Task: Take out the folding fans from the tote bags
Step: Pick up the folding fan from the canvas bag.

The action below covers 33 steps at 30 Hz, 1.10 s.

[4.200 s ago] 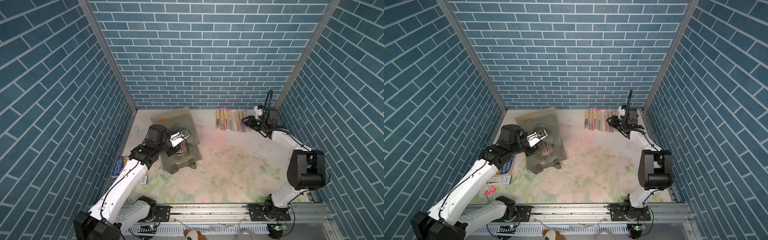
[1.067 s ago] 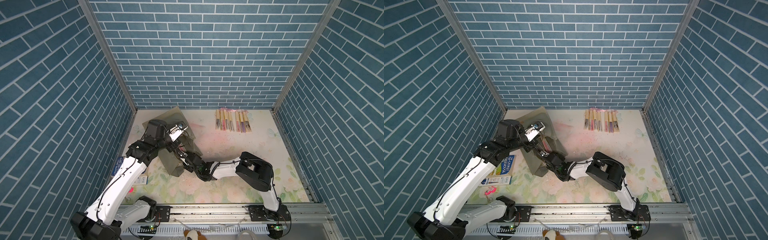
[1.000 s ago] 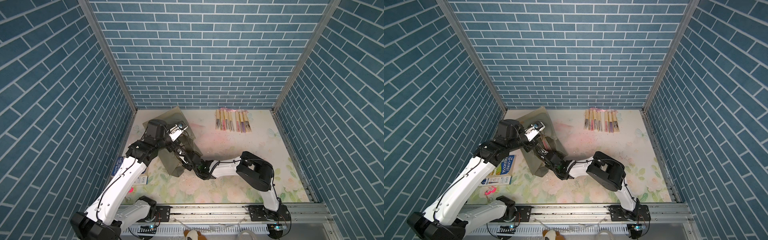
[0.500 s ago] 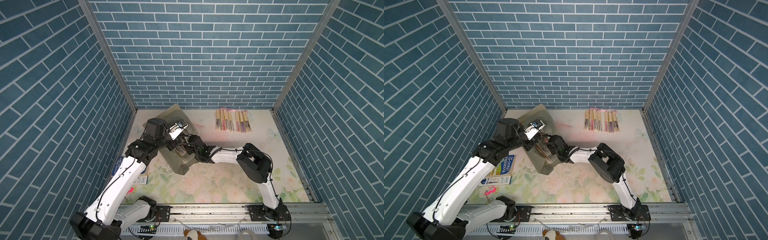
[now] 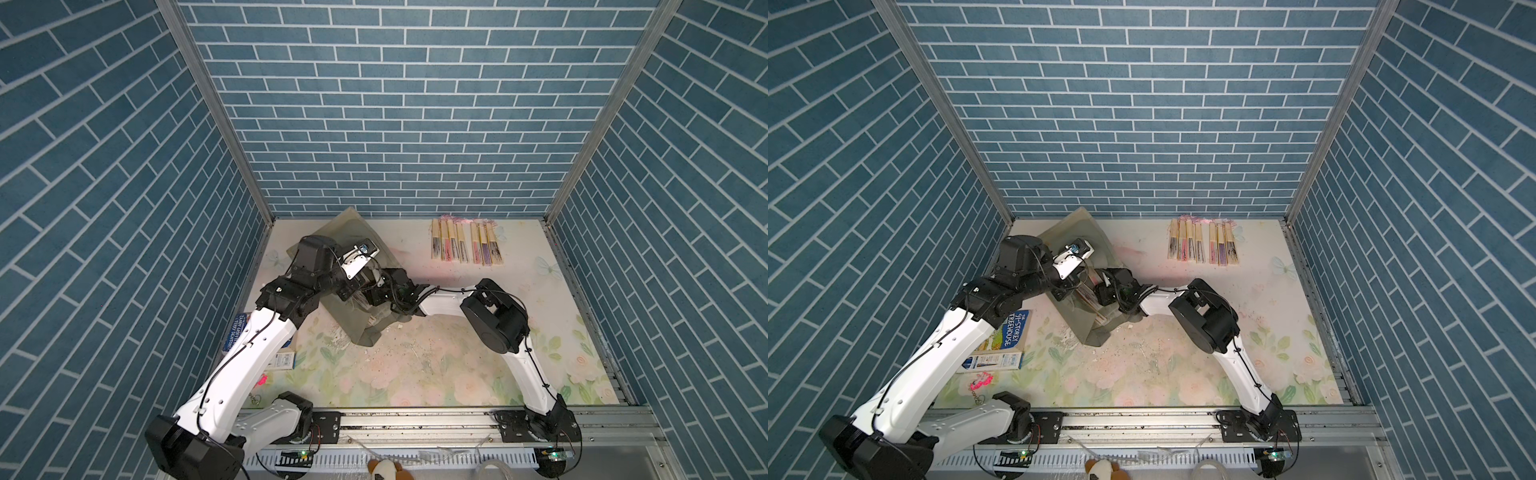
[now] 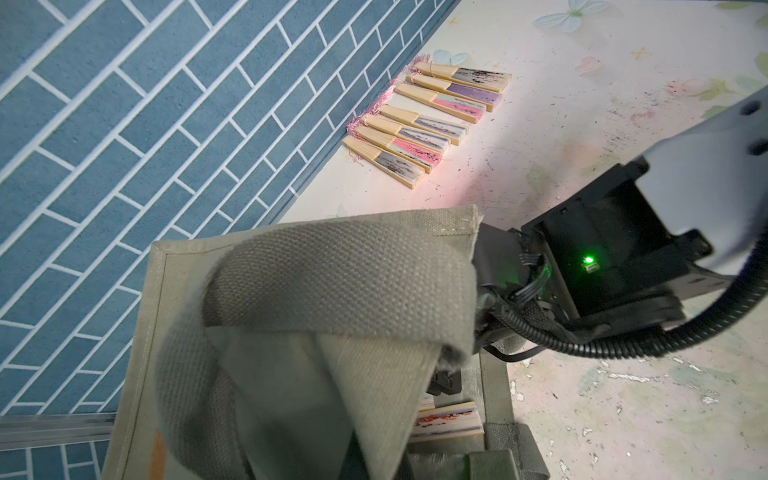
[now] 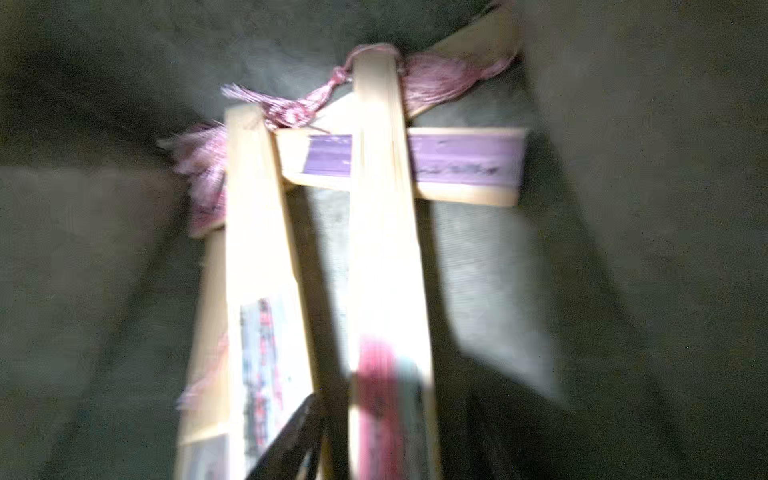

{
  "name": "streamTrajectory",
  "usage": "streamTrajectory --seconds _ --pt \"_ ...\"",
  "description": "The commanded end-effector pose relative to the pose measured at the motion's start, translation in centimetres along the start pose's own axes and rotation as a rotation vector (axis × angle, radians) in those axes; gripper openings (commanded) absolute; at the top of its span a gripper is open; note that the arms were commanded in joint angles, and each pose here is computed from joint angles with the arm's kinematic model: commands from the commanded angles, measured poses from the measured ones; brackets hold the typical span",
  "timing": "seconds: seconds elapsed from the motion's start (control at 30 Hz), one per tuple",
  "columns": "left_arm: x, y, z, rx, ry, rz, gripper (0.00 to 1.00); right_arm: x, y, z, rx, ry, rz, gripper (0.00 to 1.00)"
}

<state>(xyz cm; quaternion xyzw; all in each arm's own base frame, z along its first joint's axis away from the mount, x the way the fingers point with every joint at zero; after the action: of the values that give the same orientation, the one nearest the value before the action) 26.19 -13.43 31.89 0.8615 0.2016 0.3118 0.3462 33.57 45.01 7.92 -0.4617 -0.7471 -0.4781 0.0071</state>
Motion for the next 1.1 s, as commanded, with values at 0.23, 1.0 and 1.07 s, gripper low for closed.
streamTrajectory --seconds 0.23,1.0,1.07 --pt "-0.4 0.9 -1.0 -0.048 -0.015 0.016 0.0 -0.4 -1.4 0.8 0.142 0.19 0.298 0.33" --pt "0.4 1.0 -1.1 -0.039 0.061 0.013 0.0 0.6 -1.1 -7.5 0.096 0.155 0.201 0.1" --pt "0.4 1.2 -1.1 -0.046 0.059 0.01 0.0 0.8 -1.7 -7.6 0.117 0.13 0.161 0.09"
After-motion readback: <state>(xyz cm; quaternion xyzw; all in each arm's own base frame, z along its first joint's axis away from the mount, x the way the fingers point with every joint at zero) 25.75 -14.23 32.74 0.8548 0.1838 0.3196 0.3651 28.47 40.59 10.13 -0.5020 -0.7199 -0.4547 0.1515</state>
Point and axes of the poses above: each gripper's point midway between its finger pads, its own z axis out along the fingers, its own x axis along the line the jaws close on, y = z × x, the point moved 6 cm from there along -z, back along the fingers, and after that the axes turned 6 degrees about z, right-handed, at the moved point
